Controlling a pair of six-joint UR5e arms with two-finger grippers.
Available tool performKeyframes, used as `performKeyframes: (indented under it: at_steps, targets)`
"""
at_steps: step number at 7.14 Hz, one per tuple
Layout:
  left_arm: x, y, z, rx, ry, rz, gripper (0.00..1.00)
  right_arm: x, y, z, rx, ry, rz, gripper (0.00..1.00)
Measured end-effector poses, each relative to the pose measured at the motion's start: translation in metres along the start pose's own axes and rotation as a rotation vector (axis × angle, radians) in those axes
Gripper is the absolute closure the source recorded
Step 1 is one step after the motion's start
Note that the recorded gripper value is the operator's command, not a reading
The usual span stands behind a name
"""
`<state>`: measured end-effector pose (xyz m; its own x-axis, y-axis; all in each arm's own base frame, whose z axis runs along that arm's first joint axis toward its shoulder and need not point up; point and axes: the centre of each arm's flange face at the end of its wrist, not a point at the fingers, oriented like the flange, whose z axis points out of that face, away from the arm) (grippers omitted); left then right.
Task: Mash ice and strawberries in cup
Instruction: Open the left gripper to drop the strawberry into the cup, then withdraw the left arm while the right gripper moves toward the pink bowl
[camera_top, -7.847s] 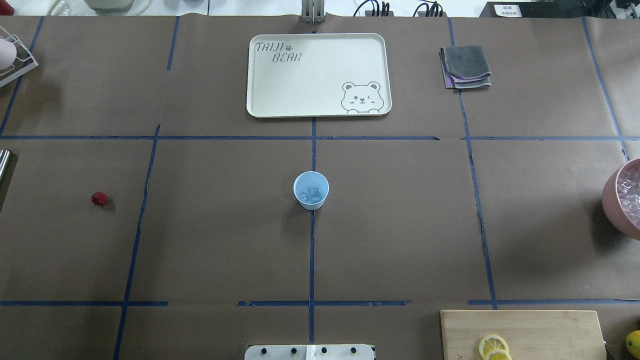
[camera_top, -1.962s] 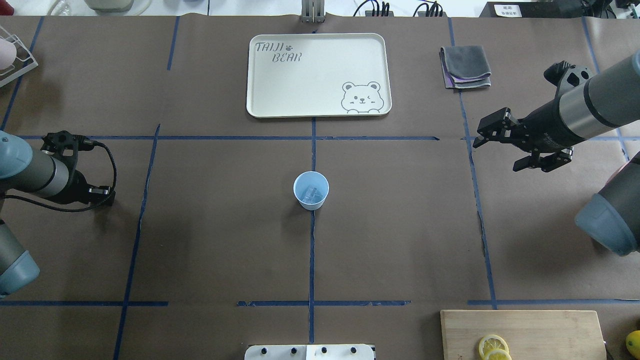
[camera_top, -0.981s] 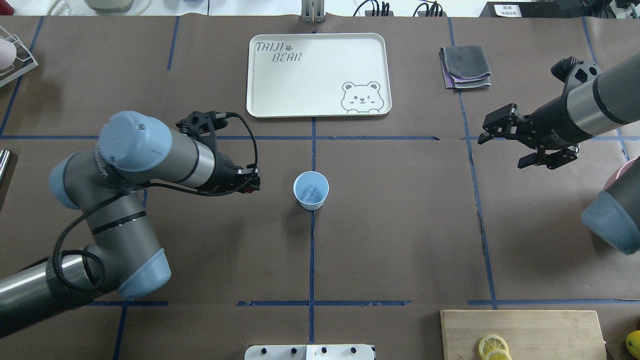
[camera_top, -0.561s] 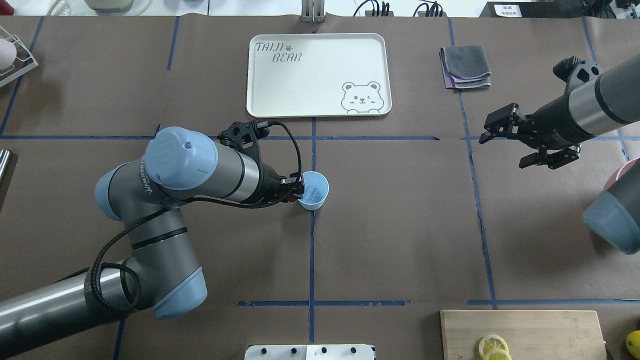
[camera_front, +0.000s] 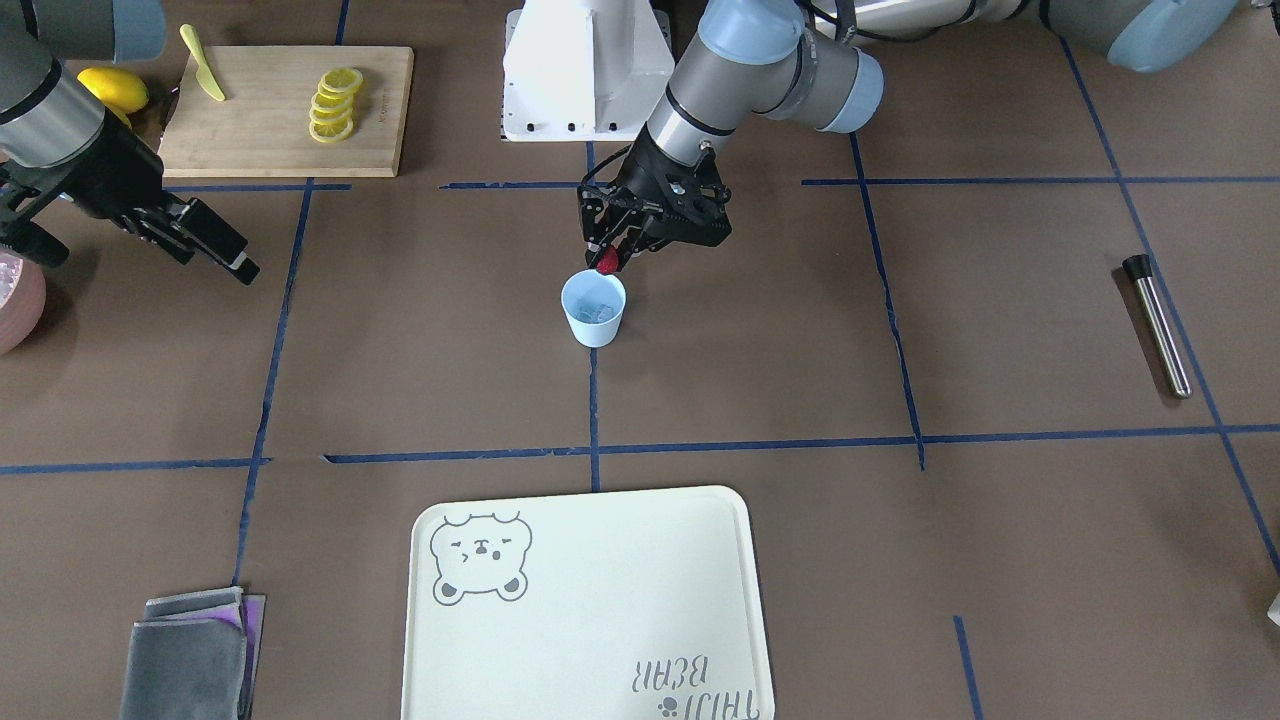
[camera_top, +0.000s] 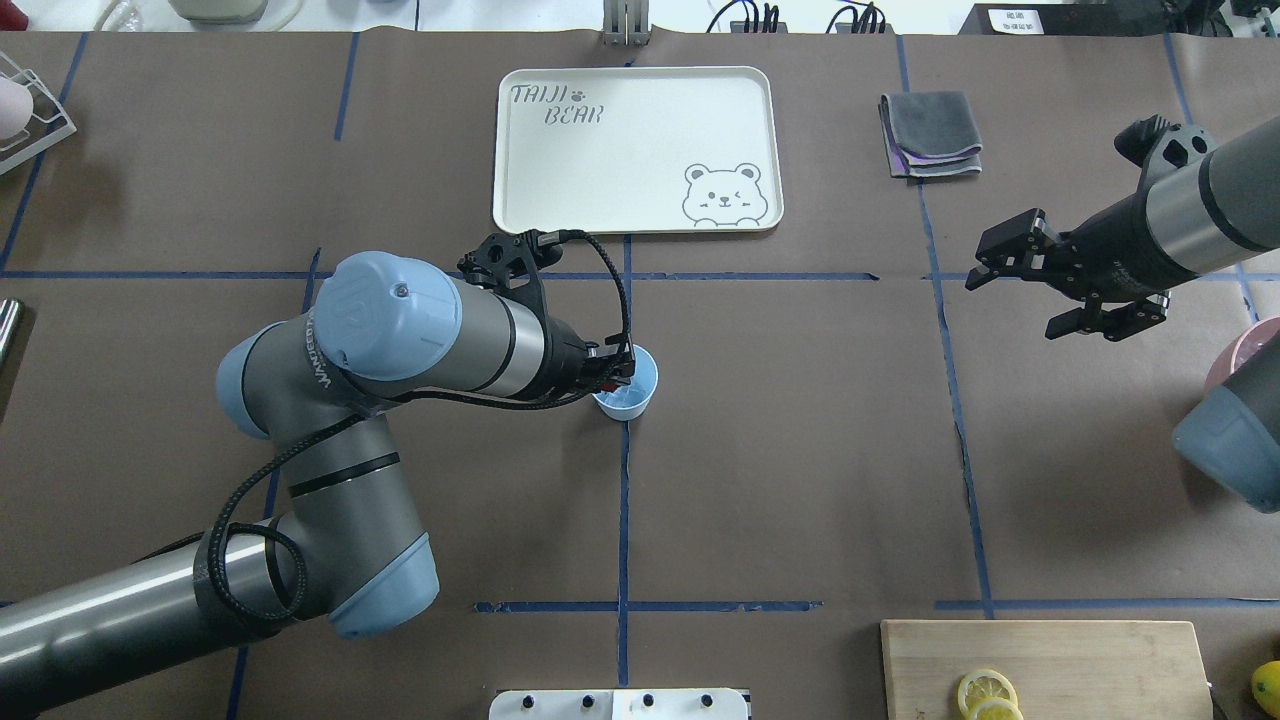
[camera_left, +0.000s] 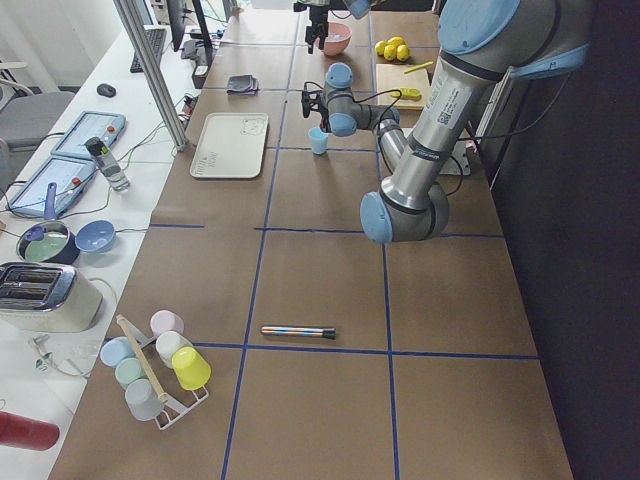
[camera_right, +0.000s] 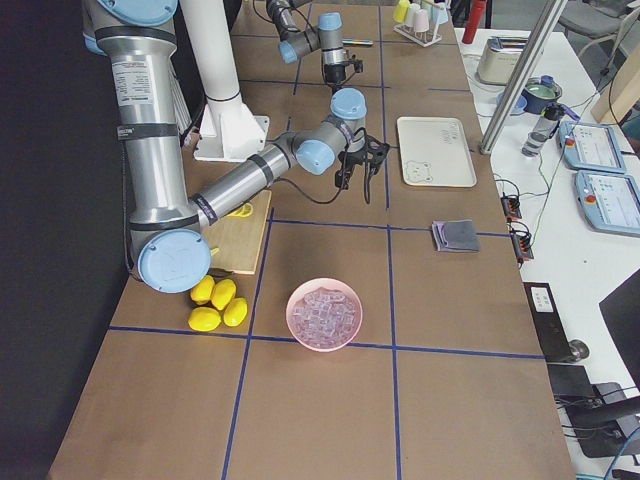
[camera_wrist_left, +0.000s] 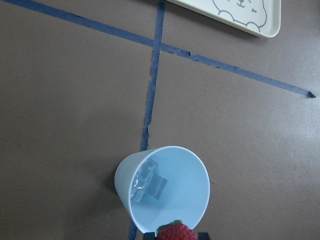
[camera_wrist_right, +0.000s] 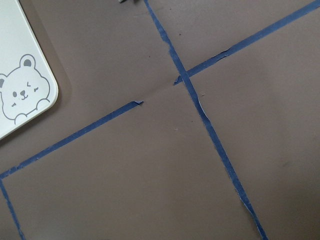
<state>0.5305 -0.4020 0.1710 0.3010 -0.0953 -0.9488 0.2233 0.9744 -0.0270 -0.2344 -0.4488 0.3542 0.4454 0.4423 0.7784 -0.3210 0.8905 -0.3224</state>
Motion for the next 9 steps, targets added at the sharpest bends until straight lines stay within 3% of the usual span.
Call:
performKeyframes:
  at_steps: [1,2,6,8,9]
  targets:
    - [0.003,-0.003,0.004,0.019,0.009,0.003,0.16,0.000,0.000,0.000,0.000,0.000,0.000,0.01]
    - [0.003,-0.004,0.007,0.026,0.015,0.005,0.05,0.000,0.000,0.000,-0.001,0.000,0.000,0.01]
    - [-0.005,-0.010,0.009,0.038,0.008,0.007,0.04,0.001,-0.001,-0.001,0.001,0.000,0.002,0.01]
    - [-0.049,-0.021,-0.005,0.045,-0.030,0.037,0.05,0.004,-0.005,-0.002,0.006,0.004,0.011,0.01]
    - [-0.094,-0.034,-0.021,0.018,-0.071,0.087,0.05,0.006,-0.006,-0.002,0.008,0.007,0.016,0.01]
